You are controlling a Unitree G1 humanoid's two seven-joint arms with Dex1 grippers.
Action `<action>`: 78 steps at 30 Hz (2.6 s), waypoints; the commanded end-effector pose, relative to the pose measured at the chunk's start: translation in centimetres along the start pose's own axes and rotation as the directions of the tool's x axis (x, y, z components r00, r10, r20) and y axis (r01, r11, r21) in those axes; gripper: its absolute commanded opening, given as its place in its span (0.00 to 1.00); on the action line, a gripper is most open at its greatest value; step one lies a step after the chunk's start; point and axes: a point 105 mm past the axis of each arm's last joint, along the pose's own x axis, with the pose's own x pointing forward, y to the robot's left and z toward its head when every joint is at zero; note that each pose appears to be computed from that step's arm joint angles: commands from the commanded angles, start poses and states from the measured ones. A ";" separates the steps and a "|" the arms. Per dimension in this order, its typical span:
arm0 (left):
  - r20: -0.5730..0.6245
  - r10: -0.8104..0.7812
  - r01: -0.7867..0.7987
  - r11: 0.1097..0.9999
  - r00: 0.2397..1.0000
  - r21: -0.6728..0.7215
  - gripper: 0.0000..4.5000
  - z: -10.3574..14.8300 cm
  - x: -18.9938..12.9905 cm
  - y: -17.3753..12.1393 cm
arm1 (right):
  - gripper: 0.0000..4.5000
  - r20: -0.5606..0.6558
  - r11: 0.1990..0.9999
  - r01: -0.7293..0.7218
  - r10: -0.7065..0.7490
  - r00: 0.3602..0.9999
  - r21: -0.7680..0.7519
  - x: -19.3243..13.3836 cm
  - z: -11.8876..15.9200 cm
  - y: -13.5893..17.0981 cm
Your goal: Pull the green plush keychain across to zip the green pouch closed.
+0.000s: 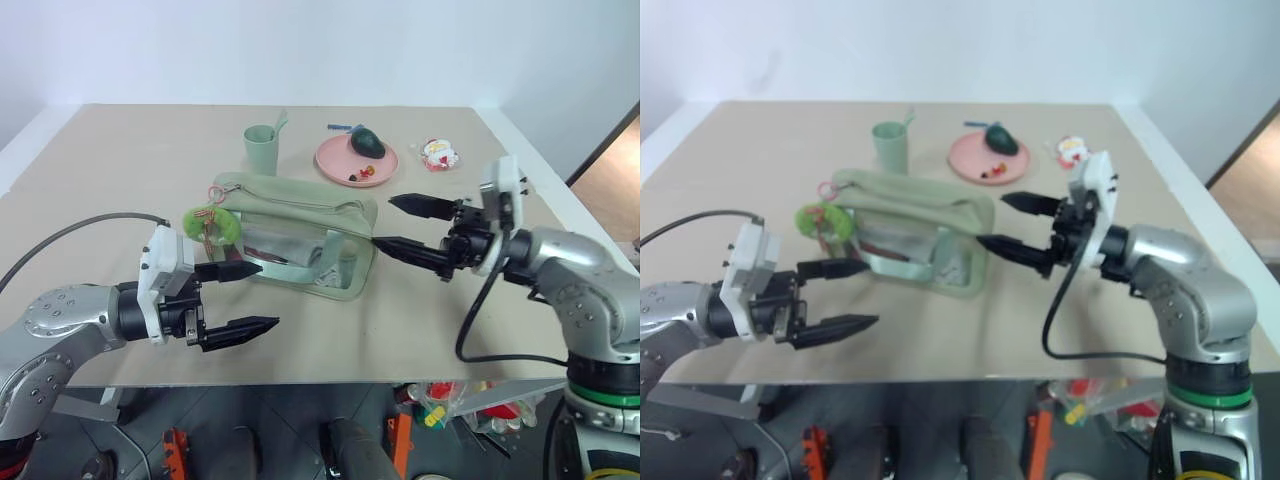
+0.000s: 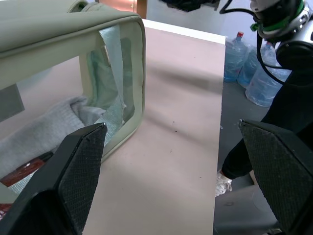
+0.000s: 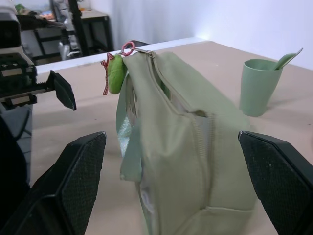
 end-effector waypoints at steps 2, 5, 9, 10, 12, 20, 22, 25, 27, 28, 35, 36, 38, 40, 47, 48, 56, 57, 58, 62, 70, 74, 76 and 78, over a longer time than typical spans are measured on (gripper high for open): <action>0.000 -0.021 0.021 0.999 1.000 0.045 1.00 0.6 0.2 0.1 | 0.94 0.008 0.997 0.038 -0.037 0.999 -0.065 0.9 0.0 0.2; 0.002 -0.019 0.019 0.998 1.000 0.056 1.00 0.7 0.3 0.2 | 0.75 -0.006 0.996 0.040 -0.040 0.999 -0.077 1.0 -0.8 0.2; -0.002 -0.010 0.010 0.998 1.000 0.056 1.00 0.5 0.2 0.4 | 0.44 0.026 0.997 0.029 -0.027 0.999 -0.076 1.2 -0.5 0.4; -0.005 -0.007 0.007 0.999 1.000 0.054 1.00 0.4 0.1 0.4 | 0.36 0.035 0.997 0.026 -0.023 0.999 -0.071 1.2 -0.4 0.5; -0.008 -0.002 0.002 0.999 1.000 0.050 1.00 0.2 0.1 0.3 | 0.21 0.050 0.997 0.014 -0.010 0.999 -0.079 1.3 -0.2 0.9; -0.008 0.009 -0.009 0.999 1.000 0.047 1.00 -0.2 0.3 0.3 | 0.01 0.026 0.983 -0.045 0.050 0.998 -0.179 0.7 -0.1 0.9; -0.004 0.009 -0.009 0.999 1.000 0.050 1.00 -0.1 0.5 0.3 | 0.01 0.023 0.969 -0.032 0.039 0.999 -0.245 0.0 0.3 -0.9; -0.001 0.009 -0.009 0.999 1.000 0.053 1.00 -0.1 0.6 0.4 | 0.01 0.005 0.931 -0.008 0.010 1.000 -0.366 -1.2 0.8 -4.6; -0.001 0.007 -0.007 0.999 1.000 0.054 1.00 -0.2 0.7 0.3 | 0.01 -0.017 0.916 -0.015 0.009 1.000 -0.400 -1.5 0.6 -6.1; -0.002 0.006 -0.006 0.998 1.000 0.054 1.00 -0.3 0.8 0.3 | 0.01 -0.030 0.909 -0.025 0.014 0.999 -0.417 -1.5 0.5 -6.5; 0.034 0.076 -0.078 0.995 0.997 0.059 1.00 0.4 0.7 0.7 | 0.01 -0.055 0.909 -0.093 0.078 0.995 -0.407 -1.1 0.1 -6.6; 0.036 0.101 -0.103 0.993 0.994 0.062 1.00 0.5 0.5 0.9 | 0.01 -0.056 0.909 -0.100 0.084 0.995 -0.404 -1.1 0.0 -6.4; 0.039 0.159 -0.162 0.984 0.987 0.076 1.00 0.6 0.0 1.5 | 0.01 -0.054 0.910 -0.100 0.086 0.995 -0.402 -1.1 -0.2 -6.3; 0.066 0.243 -0.248 0.967 0.968 0.063 1.00 1.2 -1.0 2.4 | 0.01 -0.059 0.908 -0.103 0.086 0.995 -0.405 -1.1 -0.5 -6.2; 0.143 0.434 -0.447 0.892 0.889 0.069 1.00 2.5 -3.2 4.4 | 0.01 -0.046 0.912 -0.093 0.081 0.996 -0.399 -1.0 -0.4 -5.9; 0.140 0.443 -0.456 0.887 0.886 0.077 1.00 2.3 -3.3 4.6 | 0.01 -0.047 0.912 -0.093 0.081 0.996 -0.399 -0.9 -0.4 -5.9; 0.161 0.445 -0.455 0.890 0.881 0.033 0.94 1.0 -1.4 6.1 | 0.00 -0.056 0.906 -0.080 0.063 0.996 -0.415 -1.1 -0.2 -5.9; 0.160 0.444 -0.454 0.891 0.882 0.029 0.87 0.8 -1.2 6.3 | 0.00 -0.057 0.906 -0.079 0.061 0.996 -0.416 -1.1 -0.2 -5.8; 0.162 0.439 -0.448 0.894 0.884 0.021 0.81 0.7 -0.9 6.4 | 0.00 -0.058 0.905 -0.078 0.059 0.997 -0.417 -1.2 -0.2 -5.8; 0.177 0.420 -0.427 0.904 0.890 -0.002 0.49 0.6 -0.2 6.6 | 0.00 -0.064 0.904 -0.070 0.047 0.997 -0.422 -1.4 -0.2 -5.8; 0.194 0.376 -0.380 0.925 0.906 -0.017 0.01 1.2 0.0 6.2 | 0.00 -0.072 0.902 -0.063 0.035 0.997 -0.428 -1.6 -0.3 -5.8; 0.225 0.294 -0.298 0.954 0.929 -0.015 0.01 3.5 0.1 5.3 | 0.00 -0.074 0.900 -0.063 0.034 0.997 -0.432 -1.6 -0.1 -5.9; 0.247 0.255 -0.263 0.965 0.935 -0.003 0.01 5.1 0.4 5.2 | 0.00 -0.077 0.899 -0.064 0.034 0.996 -0.433 -1.6 -0.1 -5.9; 0.274 0.242 -0.255 0.967 0.931 0.012 0.01 6.3 0.9 5.6 | 0.00 -0.082 0.898 -0.065 0.033 0.996 -0.436 -1.7 -0.2 -6.0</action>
